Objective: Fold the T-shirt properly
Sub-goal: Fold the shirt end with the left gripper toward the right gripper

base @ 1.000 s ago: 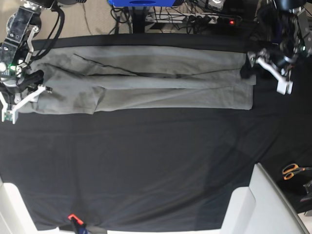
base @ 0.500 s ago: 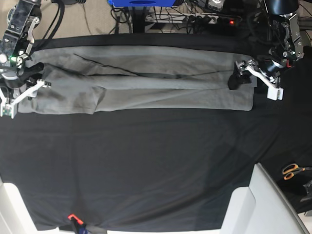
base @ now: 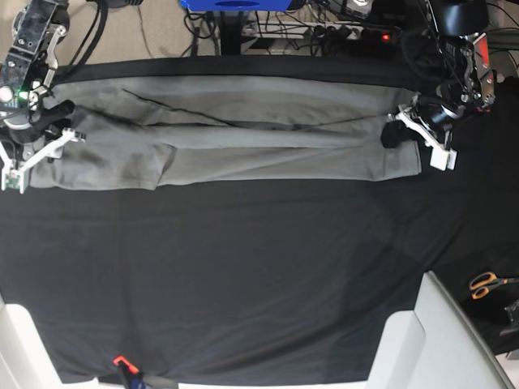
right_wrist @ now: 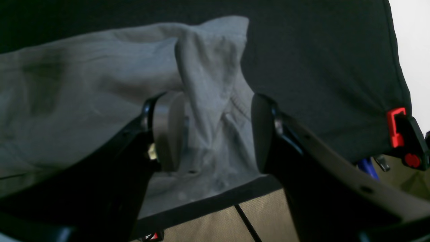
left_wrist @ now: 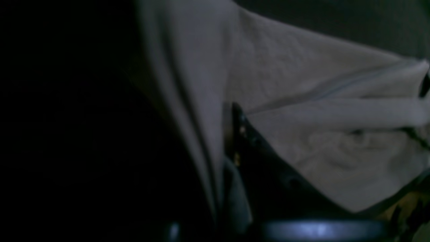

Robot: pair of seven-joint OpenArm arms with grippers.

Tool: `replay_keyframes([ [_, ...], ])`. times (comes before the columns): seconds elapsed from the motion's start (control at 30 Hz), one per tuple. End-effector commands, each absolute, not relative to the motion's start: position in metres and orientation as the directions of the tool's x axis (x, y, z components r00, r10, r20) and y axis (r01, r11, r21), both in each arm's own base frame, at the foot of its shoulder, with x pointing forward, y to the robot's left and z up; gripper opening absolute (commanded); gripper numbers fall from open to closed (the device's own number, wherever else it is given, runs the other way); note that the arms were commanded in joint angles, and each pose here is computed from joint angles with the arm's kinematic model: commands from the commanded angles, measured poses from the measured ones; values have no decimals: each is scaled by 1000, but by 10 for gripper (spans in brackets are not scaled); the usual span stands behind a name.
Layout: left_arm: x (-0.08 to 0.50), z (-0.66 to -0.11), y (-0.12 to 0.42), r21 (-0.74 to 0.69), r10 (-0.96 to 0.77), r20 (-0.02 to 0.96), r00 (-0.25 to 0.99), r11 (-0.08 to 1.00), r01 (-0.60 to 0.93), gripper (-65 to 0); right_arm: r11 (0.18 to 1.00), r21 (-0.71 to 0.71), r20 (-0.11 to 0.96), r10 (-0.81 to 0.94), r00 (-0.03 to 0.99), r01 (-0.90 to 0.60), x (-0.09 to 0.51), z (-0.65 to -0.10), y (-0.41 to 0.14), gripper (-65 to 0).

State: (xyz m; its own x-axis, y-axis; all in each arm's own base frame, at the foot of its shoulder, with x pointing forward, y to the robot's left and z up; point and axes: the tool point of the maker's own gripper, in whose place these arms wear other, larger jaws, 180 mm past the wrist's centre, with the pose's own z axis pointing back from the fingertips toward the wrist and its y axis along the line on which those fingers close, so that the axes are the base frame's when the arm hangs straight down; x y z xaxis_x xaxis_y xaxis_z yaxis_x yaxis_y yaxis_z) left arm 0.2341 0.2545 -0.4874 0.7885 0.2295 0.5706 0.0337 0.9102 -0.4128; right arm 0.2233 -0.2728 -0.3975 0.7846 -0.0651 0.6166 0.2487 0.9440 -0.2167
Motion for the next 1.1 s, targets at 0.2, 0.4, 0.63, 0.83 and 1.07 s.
replay_keyframes([
  [0.2,268,-438,304,-239,93,707,701,964,114,-650,944,-211,638,-65,767,255,224,-392,-270,-350],
  [0.4,268,-406,319,-119,-24,744,668,979,167,-650,944,-210,634,-66,770,254,222,-394,-269,-350],
  [0.63,268,-367,262,-44,-69,805,589,983,176,-650,944,-211,632,-68,772,256,222,-394,-270,-350],
  [0.83,260,-386,184,-169,28,761,648,973,157,-650,944,-211,631,-69,773,256,221,-394,-270,-350],
  [1.07,249,-405,108,-326,155,701,696,938,120,-650,944,-211,631,-69,773,256,221,-394,-270,-350],
])
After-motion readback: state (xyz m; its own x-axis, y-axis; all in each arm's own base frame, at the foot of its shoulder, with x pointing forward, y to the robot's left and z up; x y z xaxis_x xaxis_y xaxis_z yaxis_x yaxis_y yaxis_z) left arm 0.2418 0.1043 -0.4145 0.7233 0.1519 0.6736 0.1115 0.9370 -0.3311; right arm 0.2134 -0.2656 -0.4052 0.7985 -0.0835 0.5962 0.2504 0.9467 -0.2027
